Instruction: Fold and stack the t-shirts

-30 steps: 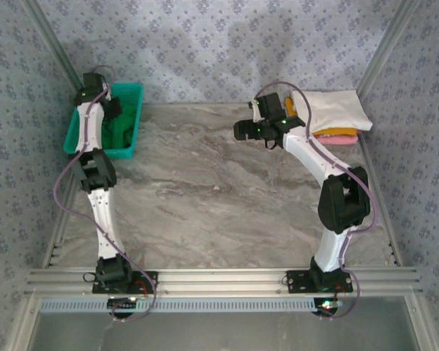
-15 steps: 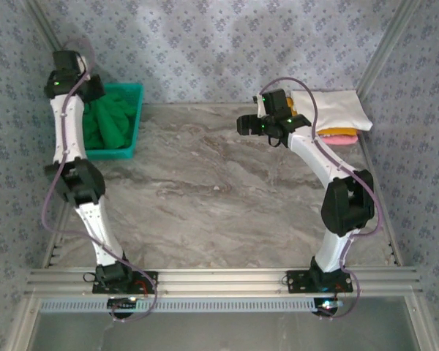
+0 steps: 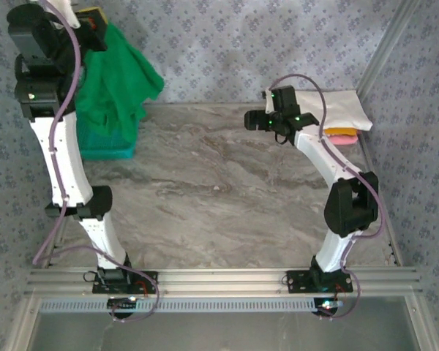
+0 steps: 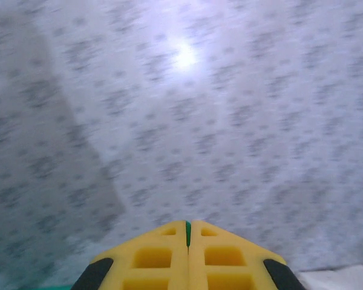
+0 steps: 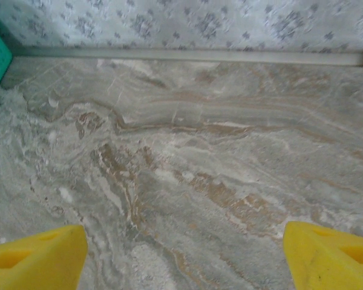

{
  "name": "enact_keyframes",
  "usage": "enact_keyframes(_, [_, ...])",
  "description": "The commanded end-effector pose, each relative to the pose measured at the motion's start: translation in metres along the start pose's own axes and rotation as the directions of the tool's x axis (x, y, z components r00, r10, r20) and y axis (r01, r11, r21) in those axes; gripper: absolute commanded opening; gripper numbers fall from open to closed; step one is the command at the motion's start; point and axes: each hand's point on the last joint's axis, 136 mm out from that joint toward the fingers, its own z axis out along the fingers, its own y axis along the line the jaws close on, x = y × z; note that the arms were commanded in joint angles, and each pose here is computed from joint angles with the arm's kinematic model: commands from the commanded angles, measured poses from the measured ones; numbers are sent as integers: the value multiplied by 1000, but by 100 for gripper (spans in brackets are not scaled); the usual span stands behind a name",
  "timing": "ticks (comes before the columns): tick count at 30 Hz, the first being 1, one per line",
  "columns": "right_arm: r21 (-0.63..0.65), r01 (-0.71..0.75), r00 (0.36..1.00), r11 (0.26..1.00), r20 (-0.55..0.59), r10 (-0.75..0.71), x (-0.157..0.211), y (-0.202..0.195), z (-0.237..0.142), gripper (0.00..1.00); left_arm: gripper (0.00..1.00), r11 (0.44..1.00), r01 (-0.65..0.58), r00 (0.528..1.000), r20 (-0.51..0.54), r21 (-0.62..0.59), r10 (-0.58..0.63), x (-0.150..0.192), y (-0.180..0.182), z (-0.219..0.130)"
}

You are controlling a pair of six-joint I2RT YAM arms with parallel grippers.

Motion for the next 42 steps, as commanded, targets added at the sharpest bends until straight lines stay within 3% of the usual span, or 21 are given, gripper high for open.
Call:
enact_keyframes(1, [-9, -26, 995, 1000, 93, 27, -30, -2, -32, 86, 0, 987, -76, 985, 167, 144, 52, -50, -71, -43])
enact_keyframes(5, [9, -41, 991, 999, 126, 40, -35, -15, -50, 86, 0, 957, -40, 991, 134, 287, 1, -44, -121, -64])
enact_keyframes(8, [26, -57, 986, 998, 160, 52, -36, -23, -65, 87, 0, 945, 32, 999, -39, 326, -20, 3, -138, -53])
enact_keyframes(12, [64, -84, 980, 994, 187, 70, -28, -37, -83, 89, 0, 964, 134, 928, -372, 232, -39, 123, -131, -27])
enact_keyframes(14, [68, -100, 978, 993, 188, 86, -22, -43, -88, 89, 0, 985, 96, 890, -455, 142, -21, 190, -116, -36])
enact_keyframes(17, [82, -112, 982, 990, 162, 98, -12, -51, -90, 90, 1, 996, 89, 869, -489, 11, -72, 266, -76, -53])
enact_keyframes(18, [86, -112, 983, 990, 154, 98, -9, -53, -89, 90, 25, 997, 77, 847, -527, -15, -74, 290, -67, -57])
enact_keyframes(20, [86, -111, 986, 990, 137, 99, -3, -55, -85, 90, 96, 997, 66, 801, -594, -37, -75, 333, -57, -58])
enact_keyframes(23, [81, -119, 988, 990, 110, 110, 7, -56, -78, 90, 98, 996, 82, 785, -614, -27, -82, 360, -57, -54])
enact_keyframes(27, [36, -126, 991, 991, 36, 125, 36, -47, -69, 89, 97, 998, 70, 770, -636, 0, -54, 368, -61, -60])
enact_keyframes(28, [27, -136, 991, 990, 12, 135, 46, -45, -67, 88, 93, 997, 72, 744, -667, 30, -34, 375, -70, -65])
enact_keyframes(32, [8, -218, 962, 976, -165, 216, 118, -43, -56, 86, 83, 987, 41, 549, -829, 156, 108, 437, -117, -113])
enact_keyframes(33, [10, -240, 950, 971, -205, 236, 133, -43, -54, 86, 81, 983, 50, 520, -845, 176, 125, 452, -127, -124])
enact_keyframes(36, [32, -287, 909, 957, -306, 283, 179, -46, -48, 85, 85, 964, 133, 465, -873, 230, 144, 491, -162, -158])
enact_keyframes(38, [42, -298, 887, 954, -357, 293, 198, -48, -46, 85, 94, 948, 164, 435, -882, 273, 179, 508, -183, -178])
enact_keyframes(42, [18, -312, 854, 950, -432, 289, 214, -46, -35, 82, 98, 919, 163, 354, -891, 359, 285, 539, -205, -206])
